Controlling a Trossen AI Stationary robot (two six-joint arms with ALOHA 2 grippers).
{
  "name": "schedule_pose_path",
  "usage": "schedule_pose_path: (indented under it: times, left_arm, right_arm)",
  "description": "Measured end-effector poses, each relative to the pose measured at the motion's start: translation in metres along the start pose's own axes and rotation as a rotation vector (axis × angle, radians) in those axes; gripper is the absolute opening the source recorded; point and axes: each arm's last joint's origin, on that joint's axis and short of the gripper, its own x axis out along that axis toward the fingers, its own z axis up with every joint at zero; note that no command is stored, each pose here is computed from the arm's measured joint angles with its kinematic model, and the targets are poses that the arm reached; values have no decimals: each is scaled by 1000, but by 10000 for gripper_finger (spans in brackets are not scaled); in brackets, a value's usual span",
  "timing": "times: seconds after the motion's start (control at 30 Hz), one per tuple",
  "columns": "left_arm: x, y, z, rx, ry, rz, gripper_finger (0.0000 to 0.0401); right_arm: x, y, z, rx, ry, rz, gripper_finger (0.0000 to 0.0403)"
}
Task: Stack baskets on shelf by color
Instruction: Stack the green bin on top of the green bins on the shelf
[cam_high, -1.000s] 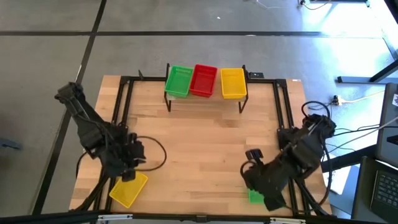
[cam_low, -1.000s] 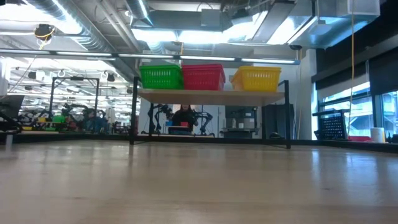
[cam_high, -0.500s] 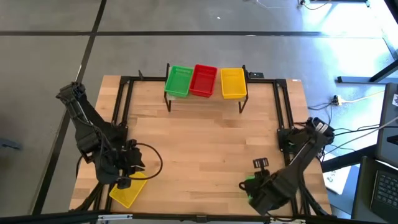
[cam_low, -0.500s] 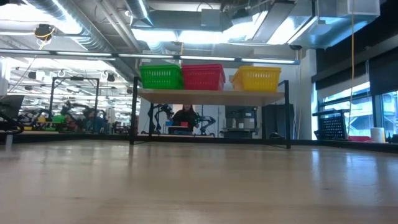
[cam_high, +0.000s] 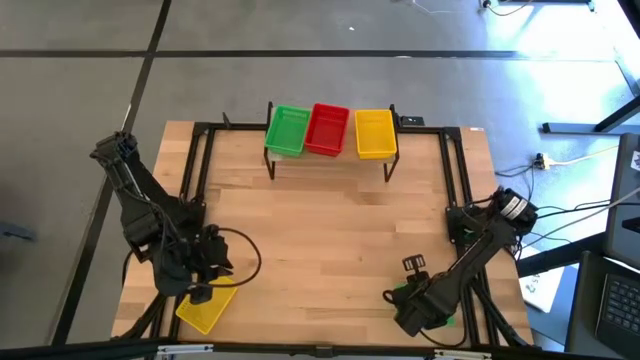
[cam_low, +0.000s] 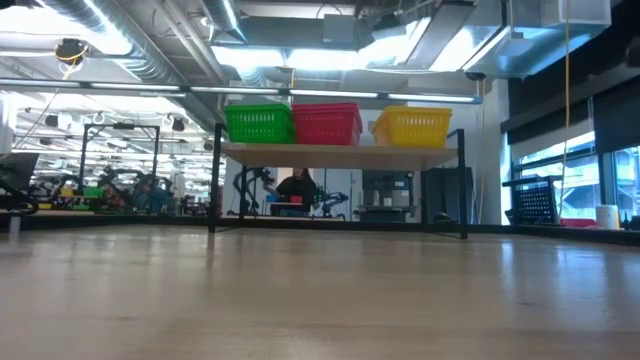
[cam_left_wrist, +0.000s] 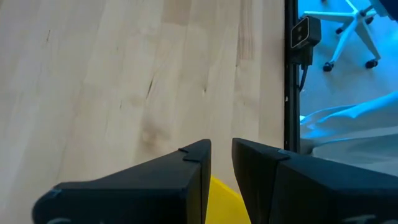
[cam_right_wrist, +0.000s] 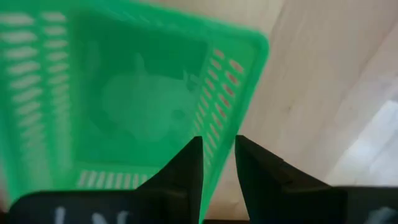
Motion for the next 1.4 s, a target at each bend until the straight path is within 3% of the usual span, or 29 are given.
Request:
schedule_pose_path:
  times: [0.33, 0.57, 0.97, 1.07, 1.23, 1.4]
  left_arm:
    - [0, 0, 0, -38, -1, 0, 57]
    - [0, 0, 1, -37, -24, 15, 57]
    - [0, 1, 1, -39, -24, 15, 57]
    - [0, 0, 1, -40, -24, 15, 57]
    - [0, 0, 1, -37, -24, 15, 57]
    - [0, 1, 1, -35, -23, 15, 57]
  right_arm:
    - [6, -2, -2, -25, 7, -27, 90]
    - [28, 1, 0, -16, -45, 35, 90]
    - [50, -15, -2, 98, -13, -16, 89]
    - [49, -20, 1, 118, -14, -9, 75]
    - [39, -28, 14, 161, -41, 28, 13]
    - [26, -43, 30, 247, -88, 56, 6]
